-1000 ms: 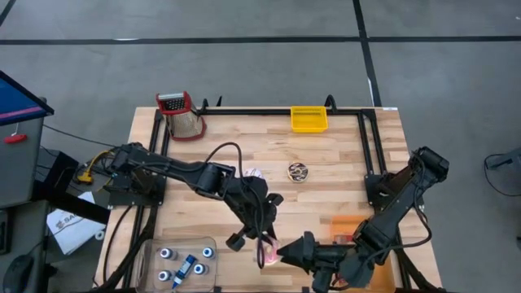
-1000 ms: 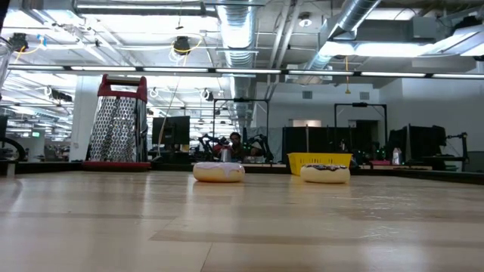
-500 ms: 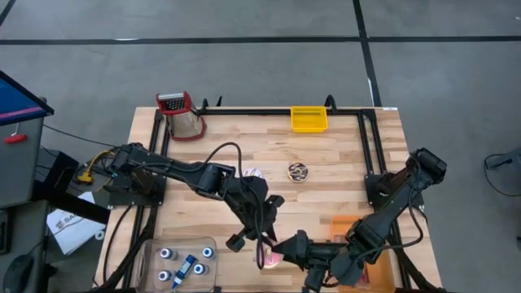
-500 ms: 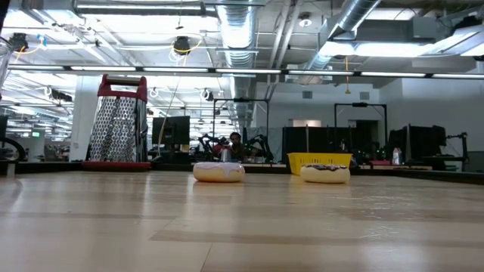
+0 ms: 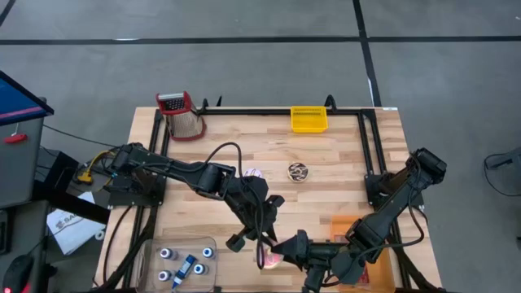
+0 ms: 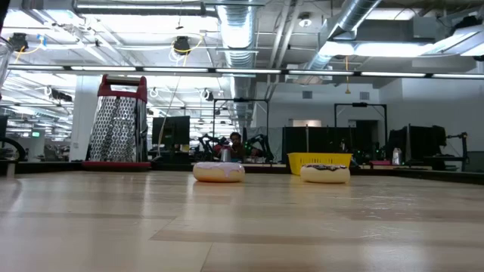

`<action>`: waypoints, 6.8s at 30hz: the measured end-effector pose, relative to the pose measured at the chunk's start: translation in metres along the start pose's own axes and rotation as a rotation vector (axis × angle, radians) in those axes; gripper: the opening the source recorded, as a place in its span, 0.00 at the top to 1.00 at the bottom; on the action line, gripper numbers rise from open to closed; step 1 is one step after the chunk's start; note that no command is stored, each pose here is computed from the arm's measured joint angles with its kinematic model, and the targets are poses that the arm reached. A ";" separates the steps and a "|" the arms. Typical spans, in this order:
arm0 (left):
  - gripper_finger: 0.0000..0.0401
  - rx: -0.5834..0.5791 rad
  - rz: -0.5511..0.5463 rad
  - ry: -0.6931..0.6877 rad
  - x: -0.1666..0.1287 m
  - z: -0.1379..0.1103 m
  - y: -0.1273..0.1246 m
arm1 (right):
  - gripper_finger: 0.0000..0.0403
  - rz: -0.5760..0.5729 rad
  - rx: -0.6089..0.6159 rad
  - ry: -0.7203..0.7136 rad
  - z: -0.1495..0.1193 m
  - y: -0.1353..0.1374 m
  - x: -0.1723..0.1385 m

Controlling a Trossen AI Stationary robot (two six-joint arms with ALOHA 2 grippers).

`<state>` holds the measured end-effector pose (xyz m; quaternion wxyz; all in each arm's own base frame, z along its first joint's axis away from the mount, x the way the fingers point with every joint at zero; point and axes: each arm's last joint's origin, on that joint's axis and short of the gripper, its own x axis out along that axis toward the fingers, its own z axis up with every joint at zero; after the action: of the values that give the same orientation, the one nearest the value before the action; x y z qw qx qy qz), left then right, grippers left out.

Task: Pick & Place Food Item
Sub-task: Put the pink donut into the yellow bin

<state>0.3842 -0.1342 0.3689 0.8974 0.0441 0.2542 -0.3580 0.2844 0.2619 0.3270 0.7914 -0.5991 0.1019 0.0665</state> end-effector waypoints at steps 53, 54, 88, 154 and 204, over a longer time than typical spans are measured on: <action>0.63 -0.113 0.443 0.359 -0.029 -0.018 -0.067 | 0.78 0.049 0.310 0.499 -0.061 0.009 -0.029; 0.63 -0.094 0.493 0.369 -0.025 -0.019 -0.071 | 0.78 0.047 0.340 0.535 -0.068 0.006 -0.032; 0.70 0.343 0.662 -0.446 -0.109 -0.135 -0.079 | 0.79 -0.040 0.595 0.673 -0.328 -0.034 -0.096; 0.70 0.428 0.701 -0.455 -0.129 -0.150 -0.060 | 0.80 0.173 0.489 1.240 -0.462 -0.002 0.028; 0.70 0.425 0.696 -0.444 -0.130 -0.151 -0.060 | 0.60 0.290 0.864 1.203 -0.502 -0.018 0.039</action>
<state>0.2004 -0.0589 0.3076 0.9679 0.2321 -0.0528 -0.0804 0.2858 -0.2269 0.2035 0.7470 -0.1489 0.6114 -0.2144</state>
